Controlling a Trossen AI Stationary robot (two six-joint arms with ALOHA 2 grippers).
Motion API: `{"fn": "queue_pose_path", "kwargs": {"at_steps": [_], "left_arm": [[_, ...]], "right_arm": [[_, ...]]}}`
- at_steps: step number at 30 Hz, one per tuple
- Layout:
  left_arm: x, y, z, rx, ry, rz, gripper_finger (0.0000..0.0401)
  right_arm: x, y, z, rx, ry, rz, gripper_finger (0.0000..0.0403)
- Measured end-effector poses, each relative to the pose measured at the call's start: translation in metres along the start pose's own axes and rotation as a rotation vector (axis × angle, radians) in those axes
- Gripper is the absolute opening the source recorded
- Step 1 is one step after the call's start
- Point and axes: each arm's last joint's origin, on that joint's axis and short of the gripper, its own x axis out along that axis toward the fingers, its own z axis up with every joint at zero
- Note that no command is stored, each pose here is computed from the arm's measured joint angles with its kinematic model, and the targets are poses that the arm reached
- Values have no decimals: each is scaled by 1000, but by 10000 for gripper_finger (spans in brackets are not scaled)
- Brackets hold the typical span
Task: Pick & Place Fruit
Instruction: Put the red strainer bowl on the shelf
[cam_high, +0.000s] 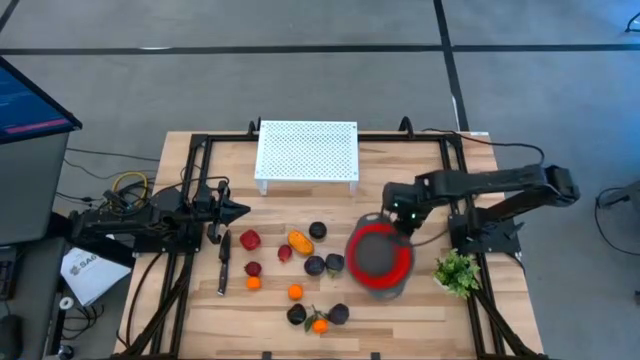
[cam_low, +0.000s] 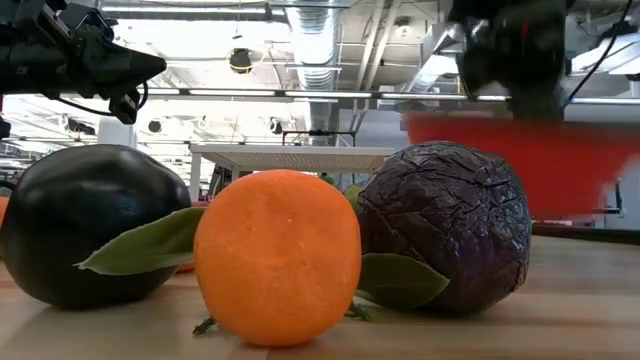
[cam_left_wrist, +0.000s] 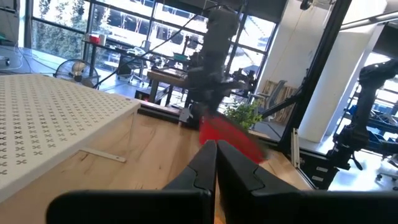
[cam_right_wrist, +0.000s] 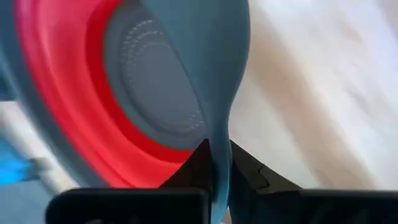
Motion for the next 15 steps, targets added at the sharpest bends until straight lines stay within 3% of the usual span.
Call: {"fn": "queue_pose_path", "kwargs": {"at_steps": [6, 9, 12, 15], "left_arm": [[0, 0, 1, 0, -7, -2, 7], [0, 0, 1, 0, -8, -2, 7], [0, 0, 1, 1, -13, -3, 7], [0, 0, 1, 2, -14, -3, 7]], "right_arm": [[-22, 31, 17, -178, -305, 216, 11], [-38, 35, 34, -213, -498, 262, 12], [-55, 28, 56, -154, -688, 249, 27], [-72, 12, 81, 23, -832, 192, 29]]}}
